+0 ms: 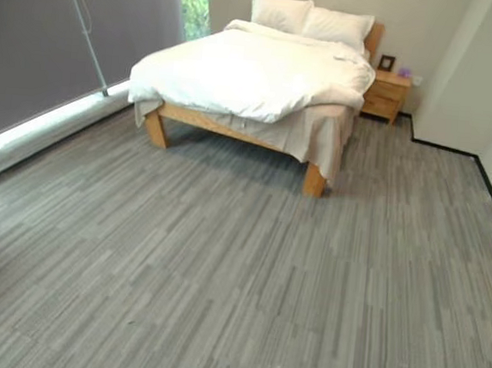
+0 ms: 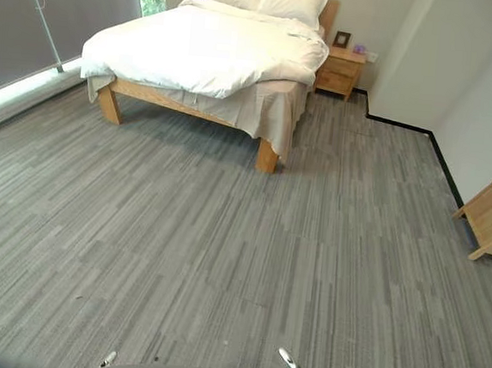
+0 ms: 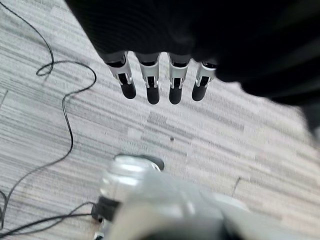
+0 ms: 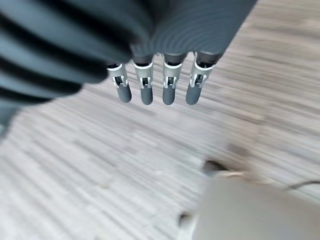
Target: Making the bed.
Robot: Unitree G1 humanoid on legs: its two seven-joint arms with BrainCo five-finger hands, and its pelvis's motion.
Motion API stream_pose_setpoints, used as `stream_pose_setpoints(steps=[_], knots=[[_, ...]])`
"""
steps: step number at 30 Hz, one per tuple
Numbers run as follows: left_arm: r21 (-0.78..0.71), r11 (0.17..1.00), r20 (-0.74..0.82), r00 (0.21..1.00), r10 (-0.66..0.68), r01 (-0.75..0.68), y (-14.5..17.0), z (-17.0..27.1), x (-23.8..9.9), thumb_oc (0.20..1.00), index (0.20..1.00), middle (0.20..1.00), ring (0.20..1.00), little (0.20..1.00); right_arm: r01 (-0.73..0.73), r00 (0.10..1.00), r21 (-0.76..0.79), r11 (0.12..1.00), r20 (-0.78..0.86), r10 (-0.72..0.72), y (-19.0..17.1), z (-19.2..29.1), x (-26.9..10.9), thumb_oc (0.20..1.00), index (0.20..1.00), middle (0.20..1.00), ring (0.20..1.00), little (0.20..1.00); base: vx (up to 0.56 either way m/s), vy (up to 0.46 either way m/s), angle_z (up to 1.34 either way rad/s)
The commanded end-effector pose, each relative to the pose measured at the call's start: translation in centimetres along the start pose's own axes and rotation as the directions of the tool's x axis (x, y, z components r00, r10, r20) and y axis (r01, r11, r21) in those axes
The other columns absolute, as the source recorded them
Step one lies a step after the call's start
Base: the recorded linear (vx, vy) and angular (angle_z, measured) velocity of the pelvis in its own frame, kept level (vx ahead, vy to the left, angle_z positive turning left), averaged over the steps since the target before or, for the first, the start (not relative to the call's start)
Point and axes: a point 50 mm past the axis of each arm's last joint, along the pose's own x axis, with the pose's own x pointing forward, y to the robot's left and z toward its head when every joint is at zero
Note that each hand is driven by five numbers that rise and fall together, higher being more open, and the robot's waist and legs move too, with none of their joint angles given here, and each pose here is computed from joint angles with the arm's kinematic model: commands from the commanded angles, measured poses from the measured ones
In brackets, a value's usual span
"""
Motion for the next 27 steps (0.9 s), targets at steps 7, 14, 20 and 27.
stream_pose_setpoints(steps=[7, 14, 20, 27], knots=[[0.161, 0.985, 0.411, 0.903, -0.124, 0.062, -3.2, 11.8, -0.5, 1.0, 1.0, 1.0, 1.0, 1.0, 0.064, 0.993, 0.102, 0.993, 0.094, -0.074, -2.2, 2.7, 0.1, 1.0, 1.0, 1.0, 1.0, 1.0, 0.0, 0.027, -0.02], [0.055, 0.994, 0.84, 0.534, -0.098, 0.096, -1.3, 23.6, -7.7, 1.0, 1.0, 1.0, 1.0, 1.0, 0.076, 0.802, 0.227, 0.971, 0.565, -0.195, -6.0, 14.9, -3.3, 1.0, 1.0, 1.0, 1.0, 1.0, -0.02, 0.037, -0.26], [0.047, 0.994, 0.962, 0.263, -0.073, 0.103, 0.6, 26.1, -13.8, 1.0, 1.0, 1.0, 1.0, 1.0, 0.069, 0.51, 0.293, 0.954, 0.811, -0.286, -8.1, 18.8, -9.9, 1.0, 1.0, 1.0, 1.0, 1.0, 0.04, 0.029, -0.13], [-0.14, 0.967, 0.938, 0.342, 0.06, 0.212, 0.2, 23.9, -12.9, 1.0, 1.0, 1.0, 1.0, 1.0, 0.128, 0.449, 0.318, 0.939, 0.826, -0.341, -8.0, 17.6, -11.2, 1.0, 1.0, 1.0, 1.0, 1.0, 0.03, 0.029, -0.13]])
